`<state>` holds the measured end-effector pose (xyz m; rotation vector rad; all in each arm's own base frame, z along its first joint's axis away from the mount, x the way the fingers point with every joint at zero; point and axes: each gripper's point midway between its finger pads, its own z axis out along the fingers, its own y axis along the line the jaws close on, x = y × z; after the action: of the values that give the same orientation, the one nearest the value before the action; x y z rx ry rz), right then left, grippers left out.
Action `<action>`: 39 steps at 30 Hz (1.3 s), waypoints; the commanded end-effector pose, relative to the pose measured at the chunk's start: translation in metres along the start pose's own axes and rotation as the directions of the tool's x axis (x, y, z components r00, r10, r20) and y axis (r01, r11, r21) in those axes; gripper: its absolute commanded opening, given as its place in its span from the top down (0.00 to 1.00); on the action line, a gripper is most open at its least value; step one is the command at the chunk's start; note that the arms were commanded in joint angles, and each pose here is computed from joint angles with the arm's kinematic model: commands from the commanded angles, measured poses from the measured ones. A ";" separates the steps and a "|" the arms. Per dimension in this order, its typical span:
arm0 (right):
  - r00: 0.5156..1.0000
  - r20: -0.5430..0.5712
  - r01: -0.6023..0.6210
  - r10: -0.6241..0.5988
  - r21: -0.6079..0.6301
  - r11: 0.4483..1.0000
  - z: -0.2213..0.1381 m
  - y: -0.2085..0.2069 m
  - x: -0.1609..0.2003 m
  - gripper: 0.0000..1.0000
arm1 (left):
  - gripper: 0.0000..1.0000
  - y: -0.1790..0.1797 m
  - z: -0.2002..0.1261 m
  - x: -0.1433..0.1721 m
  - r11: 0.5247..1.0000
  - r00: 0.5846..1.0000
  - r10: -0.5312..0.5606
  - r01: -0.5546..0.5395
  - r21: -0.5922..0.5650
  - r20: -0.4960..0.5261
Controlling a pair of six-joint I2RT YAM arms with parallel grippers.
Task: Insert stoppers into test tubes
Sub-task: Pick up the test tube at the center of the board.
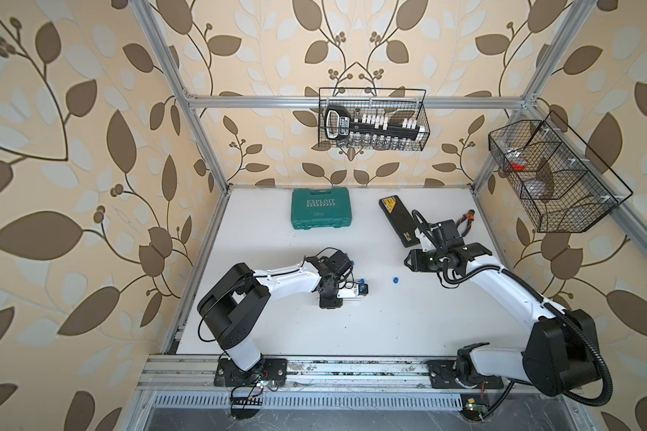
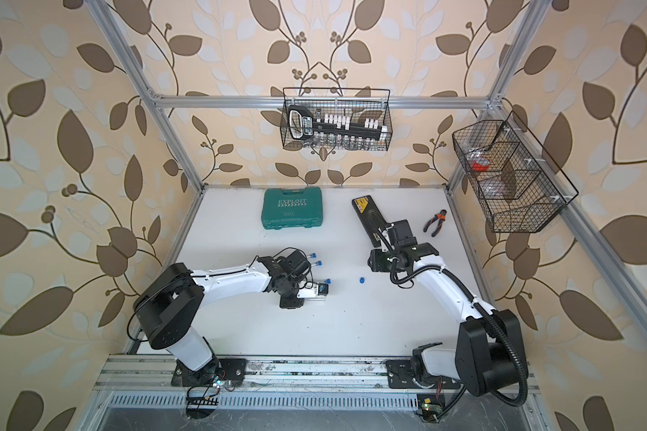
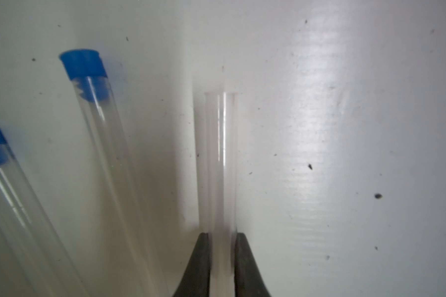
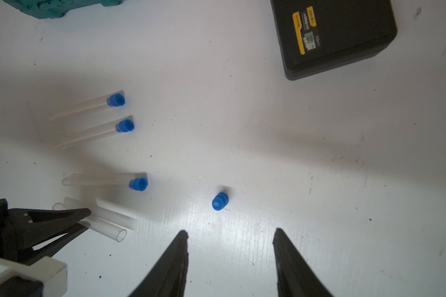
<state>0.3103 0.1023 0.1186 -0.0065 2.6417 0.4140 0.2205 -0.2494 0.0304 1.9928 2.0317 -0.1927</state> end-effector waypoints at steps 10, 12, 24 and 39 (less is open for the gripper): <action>0.983 -0.185 -0.107 -0.004 -0.585 0.804 -0.028 0.111 0.027 0.42 | 0.87 0.018 -0.068 -0.059 0.987 0.907 -0.049 0.108 -0.119 0.417; 0.975 -0.215 -0.097 -0.045 -0.605 0.790 -0.029 0.121 0.036 0.41 | 0.88 0.020 -0.071 -0.063 0.986 0.897 -0.057 0.120 -0.119 0.439; 0.938 -0.316 -0.095 -0.141 -0.627 0.774 -0.009 0.150 0.065 0.52 | 0.87 0.025 -0.076 -0.070 0.983 0.878 -0.070 0.141 -0.115 0.474; 0.942 -0.313 -0.112 -0.116 -0.624 0.774 0.002 0.158 0.057 0.75 | 0.87 0.026 -0.075 -0.069 0.984 0.885 -0.065 0.133 -0.116 0.462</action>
<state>0.2438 0.2520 0.1316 -0.3065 2.6985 1.3890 0.2351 -0.2914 0.1150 1.5890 1.8058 -0.4573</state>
